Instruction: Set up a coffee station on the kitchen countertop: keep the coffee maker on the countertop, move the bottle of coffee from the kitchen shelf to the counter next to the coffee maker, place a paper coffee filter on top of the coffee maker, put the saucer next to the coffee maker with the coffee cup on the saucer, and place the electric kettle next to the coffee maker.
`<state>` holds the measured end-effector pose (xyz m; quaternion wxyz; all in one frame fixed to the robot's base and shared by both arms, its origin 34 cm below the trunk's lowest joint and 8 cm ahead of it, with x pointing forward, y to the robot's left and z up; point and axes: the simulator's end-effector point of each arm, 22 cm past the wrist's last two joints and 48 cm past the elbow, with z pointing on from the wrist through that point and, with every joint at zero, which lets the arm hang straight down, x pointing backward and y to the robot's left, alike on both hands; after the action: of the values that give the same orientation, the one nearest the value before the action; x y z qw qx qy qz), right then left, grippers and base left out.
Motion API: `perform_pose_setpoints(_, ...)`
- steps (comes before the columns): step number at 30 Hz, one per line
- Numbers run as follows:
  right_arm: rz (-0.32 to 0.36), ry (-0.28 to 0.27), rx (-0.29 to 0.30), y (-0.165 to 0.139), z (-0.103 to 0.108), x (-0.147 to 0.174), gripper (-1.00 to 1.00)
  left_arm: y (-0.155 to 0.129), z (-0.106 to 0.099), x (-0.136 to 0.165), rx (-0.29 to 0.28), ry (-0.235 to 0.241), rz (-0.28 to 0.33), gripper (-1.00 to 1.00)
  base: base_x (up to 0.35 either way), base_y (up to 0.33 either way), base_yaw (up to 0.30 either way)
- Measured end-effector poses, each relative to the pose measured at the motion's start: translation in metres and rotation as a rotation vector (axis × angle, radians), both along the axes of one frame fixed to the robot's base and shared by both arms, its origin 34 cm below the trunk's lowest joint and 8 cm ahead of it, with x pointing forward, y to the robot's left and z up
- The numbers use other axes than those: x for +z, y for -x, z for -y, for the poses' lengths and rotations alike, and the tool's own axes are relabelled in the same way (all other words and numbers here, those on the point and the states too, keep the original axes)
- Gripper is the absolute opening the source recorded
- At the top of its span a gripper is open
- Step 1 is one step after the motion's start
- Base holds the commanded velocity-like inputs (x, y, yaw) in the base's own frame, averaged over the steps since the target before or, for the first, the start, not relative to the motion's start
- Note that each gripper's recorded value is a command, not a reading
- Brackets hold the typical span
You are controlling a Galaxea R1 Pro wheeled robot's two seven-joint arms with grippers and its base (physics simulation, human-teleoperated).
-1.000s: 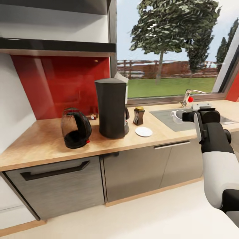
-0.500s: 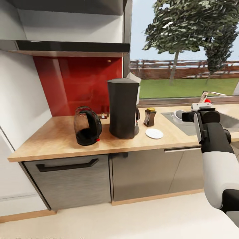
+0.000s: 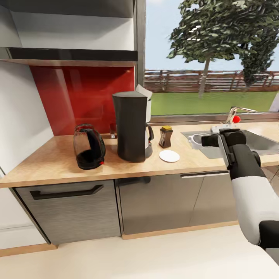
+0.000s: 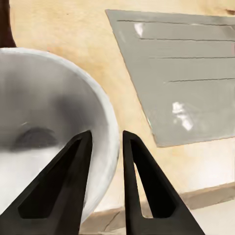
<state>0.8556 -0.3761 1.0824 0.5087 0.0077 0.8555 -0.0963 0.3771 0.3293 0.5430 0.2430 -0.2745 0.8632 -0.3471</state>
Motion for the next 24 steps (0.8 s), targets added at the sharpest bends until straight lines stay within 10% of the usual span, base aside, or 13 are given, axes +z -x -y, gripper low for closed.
perform_pose_setpoints(1,-0.041,0.037,0.091,-0.004,-0.021,-0.008,-1.0,0.0,0.0,0.0,0.0,0.0,0.0,1.0,0.0,-0.009,0.0)
perform_pose_setpoints(11,-0.103,0.033,0.325,-0.001,-0.073,-0.01,-1.0,0.0,0.0,0.0,0.001,-0.001,0.001,1.0,0.009,-0.002,0.0)
perform_pose_setpoints(24,-0.165,0.136,0.429,0.005,-0.107,-0.027,-1.0,0.0,0.0,0.0,0.001,-0.001,0.001,1.0,0.138,0.002,0.0)
